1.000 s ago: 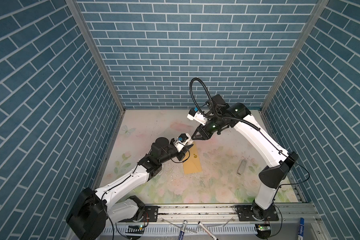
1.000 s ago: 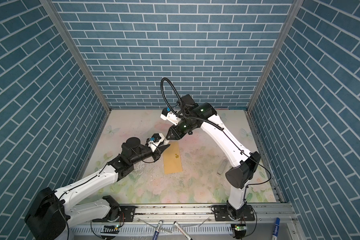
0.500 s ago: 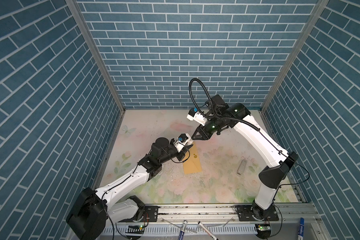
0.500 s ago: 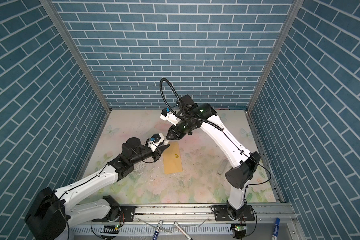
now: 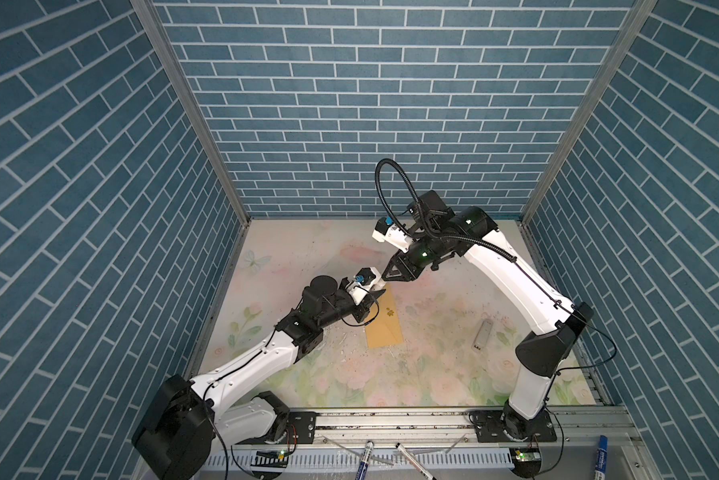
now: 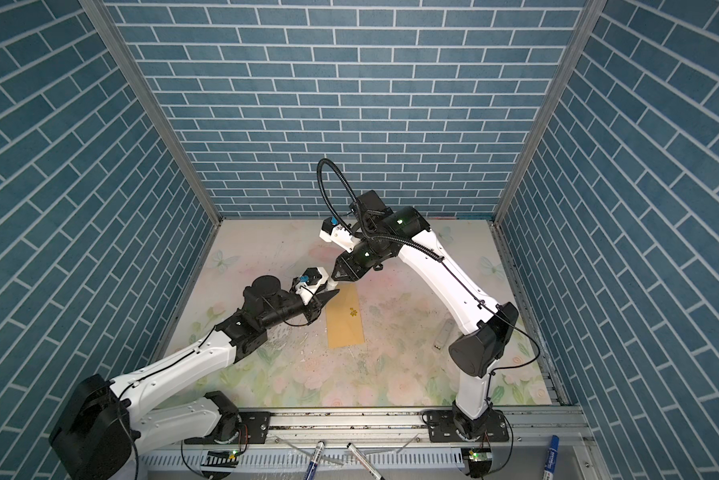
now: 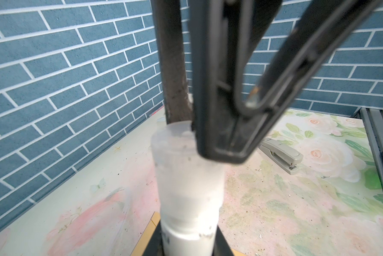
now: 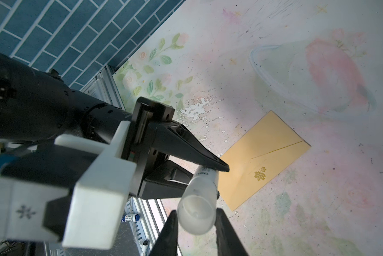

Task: Place the letter into the envelope and seal it

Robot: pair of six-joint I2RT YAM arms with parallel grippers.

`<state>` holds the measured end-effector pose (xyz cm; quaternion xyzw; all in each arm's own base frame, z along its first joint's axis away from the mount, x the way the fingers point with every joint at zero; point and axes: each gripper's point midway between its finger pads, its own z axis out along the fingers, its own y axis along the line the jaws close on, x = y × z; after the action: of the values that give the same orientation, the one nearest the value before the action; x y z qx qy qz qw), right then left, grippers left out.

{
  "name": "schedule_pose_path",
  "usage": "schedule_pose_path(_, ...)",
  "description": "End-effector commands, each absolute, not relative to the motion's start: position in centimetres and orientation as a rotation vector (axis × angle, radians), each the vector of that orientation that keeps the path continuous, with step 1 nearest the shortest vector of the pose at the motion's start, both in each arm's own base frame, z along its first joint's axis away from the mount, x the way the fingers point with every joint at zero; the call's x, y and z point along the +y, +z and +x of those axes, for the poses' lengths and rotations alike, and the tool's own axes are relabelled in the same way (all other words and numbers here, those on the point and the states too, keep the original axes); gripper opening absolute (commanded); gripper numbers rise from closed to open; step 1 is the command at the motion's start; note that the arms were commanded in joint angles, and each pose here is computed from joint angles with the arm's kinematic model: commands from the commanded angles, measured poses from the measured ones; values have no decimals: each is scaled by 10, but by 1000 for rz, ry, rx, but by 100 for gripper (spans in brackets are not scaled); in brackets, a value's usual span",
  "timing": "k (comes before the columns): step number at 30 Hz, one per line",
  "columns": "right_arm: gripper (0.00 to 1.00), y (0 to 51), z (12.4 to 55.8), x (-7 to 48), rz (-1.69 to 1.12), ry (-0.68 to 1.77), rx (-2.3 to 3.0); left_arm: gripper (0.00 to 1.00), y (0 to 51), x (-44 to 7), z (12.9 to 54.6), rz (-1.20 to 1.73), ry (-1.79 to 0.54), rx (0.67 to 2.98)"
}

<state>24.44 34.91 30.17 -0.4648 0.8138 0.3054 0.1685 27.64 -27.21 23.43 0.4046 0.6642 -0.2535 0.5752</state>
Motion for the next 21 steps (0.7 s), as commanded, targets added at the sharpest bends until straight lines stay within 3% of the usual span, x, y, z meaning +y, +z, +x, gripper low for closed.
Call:
schedule_pose_path(1,29,307,248,352,-1320,839,2300,0,255,-274,272,941,-607,1469)
schedule_pose_path(21,26,298,244,358,-1335,895,2338,0,260,-275,273,934,-605,1451)
